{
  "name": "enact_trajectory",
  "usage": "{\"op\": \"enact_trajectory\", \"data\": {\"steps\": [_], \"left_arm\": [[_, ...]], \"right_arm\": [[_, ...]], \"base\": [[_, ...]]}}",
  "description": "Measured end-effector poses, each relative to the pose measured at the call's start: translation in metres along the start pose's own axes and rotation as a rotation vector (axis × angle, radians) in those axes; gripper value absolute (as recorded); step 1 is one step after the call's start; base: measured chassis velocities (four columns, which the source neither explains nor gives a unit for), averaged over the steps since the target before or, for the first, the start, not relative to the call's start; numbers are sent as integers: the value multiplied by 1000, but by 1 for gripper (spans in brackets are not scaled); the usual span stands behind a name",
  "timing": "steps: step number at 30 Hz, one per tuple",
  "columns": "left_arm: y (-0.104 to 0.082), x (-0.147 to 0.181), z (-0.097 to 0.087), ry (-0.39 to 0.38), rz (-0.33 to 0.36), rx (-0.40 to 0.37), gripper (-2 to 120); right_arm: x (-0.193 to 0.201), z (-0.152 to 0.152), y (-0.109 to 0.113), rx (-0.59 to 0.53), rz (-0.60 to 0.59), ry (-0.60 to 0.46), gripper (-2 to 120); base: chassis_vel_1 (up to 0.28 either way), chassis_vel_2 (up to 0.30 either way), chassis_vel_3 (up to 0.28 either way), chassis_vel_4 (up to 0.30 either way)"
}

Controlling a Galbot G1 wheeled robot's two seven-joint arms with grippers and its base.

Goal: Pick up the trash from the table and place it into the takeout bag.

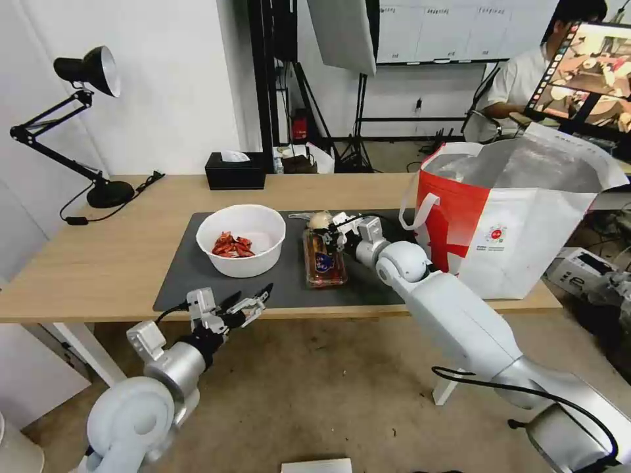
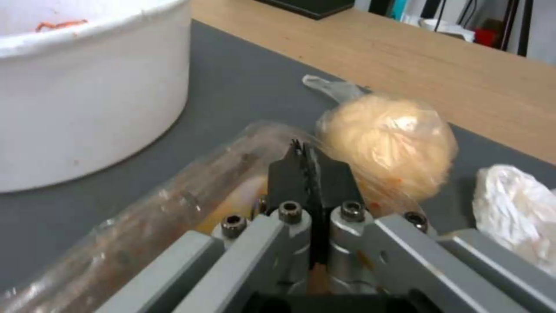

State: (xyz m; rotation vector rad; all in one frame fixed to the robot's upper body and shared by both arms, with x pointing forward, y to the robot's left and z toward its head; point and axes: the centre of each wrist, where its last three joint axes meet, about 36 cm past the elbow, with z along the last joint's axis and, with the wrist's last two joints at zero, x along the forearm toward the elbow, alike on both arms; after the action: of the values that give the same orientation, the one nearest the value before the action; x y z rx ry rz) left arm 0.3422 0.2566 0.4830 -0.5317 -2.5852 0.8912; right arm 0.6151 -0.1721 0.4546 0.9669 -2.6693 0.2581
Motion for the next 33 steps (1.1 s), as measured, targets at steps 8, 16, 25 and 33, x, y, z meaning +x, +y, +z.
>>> {"op": "enact_trajectory", "data": {"steps": [8, 16, 25, 33], "left_arm": [[6, -31, -2, 25, 21, 5, 100], [2, -65, -2, 31, 36, 18, 100], [-5, -88, 6, 57, 52, 12, 100], [-13, -110, 14, 81, 62, 19, 100]], "right_arm": [[4, 3, -4, -9, -9, 2, 0], [10, 6, -2, -38, -13, -12, 0], [18, 3, -2, -31, -12, -23, 0], [22, 1, -7, -19, -3, -24, 0]], "base": [[0, 0, 0, 0], [0, 0, 0, 0], [0, 0, 0, 0], [0, 0, 0, 0]]}}
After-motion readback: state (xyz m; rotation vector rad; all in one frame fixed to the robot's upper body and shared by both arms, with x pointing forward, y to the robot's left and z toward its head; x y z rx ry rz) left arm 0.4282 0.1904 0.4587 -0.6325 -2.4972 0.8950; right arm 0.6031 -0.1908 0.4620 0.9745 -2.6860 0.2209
